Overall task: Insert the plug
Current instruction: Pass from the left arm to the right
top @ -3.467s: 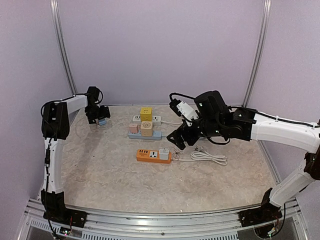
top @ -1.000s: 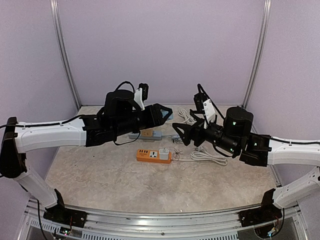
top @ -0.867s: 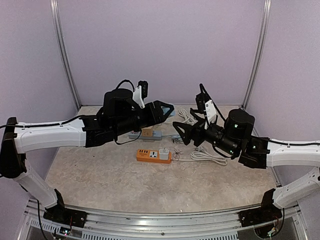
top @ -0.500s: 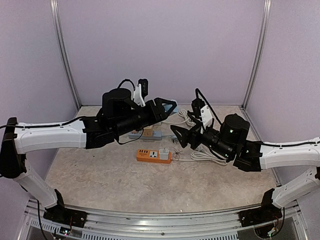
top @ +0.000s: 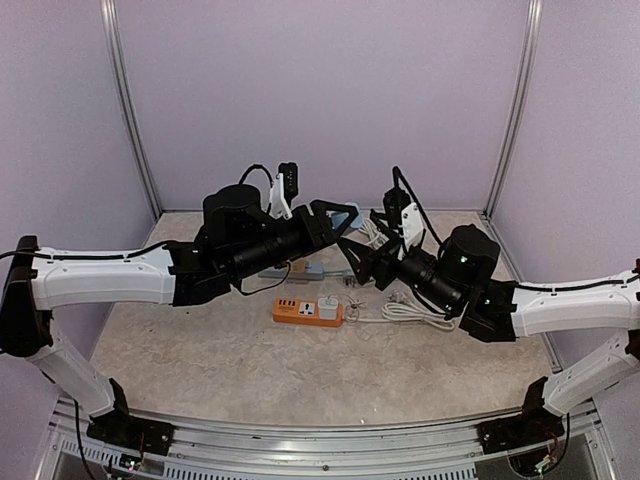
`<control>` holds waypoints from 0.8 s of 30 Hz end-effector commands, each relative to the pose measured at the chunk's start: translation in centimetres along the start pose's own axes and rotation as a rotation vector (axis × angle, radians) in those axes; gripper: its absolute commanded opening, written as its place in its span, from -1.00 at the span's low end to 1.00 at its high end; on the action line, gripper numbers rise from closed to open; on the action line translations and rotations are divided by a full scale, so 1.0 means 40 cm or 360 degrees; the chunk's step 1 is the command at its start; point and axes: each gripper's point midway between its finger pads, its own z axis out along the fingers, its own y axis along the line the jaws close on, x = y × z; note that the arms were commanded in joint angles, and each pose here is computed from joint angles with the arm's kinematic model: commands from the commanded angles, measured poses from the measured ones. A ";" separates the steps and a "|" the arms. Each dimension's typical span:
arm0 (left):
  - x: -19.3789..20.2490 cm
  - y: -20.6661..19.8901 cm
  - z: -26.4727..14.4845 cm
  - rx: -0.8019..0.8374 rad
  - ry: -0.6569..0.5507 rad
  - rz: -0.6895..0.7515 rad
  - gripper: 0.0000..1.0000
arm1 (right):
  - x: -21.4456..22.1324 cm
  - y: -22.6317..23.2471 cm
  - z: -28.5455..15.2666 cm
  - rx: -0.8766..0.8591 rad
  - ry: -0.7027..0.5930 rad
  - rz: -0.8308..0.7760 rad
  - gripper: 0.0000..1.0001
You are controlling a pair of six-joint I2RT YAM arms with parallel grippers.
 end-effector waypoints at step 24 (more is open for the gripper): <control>0.036 -0.010 0.007 0.0064 -0.0007 -0.0020 0.07 | -0.067 0.022 0.038 -0.0064 -0.0130 0.0036 0.20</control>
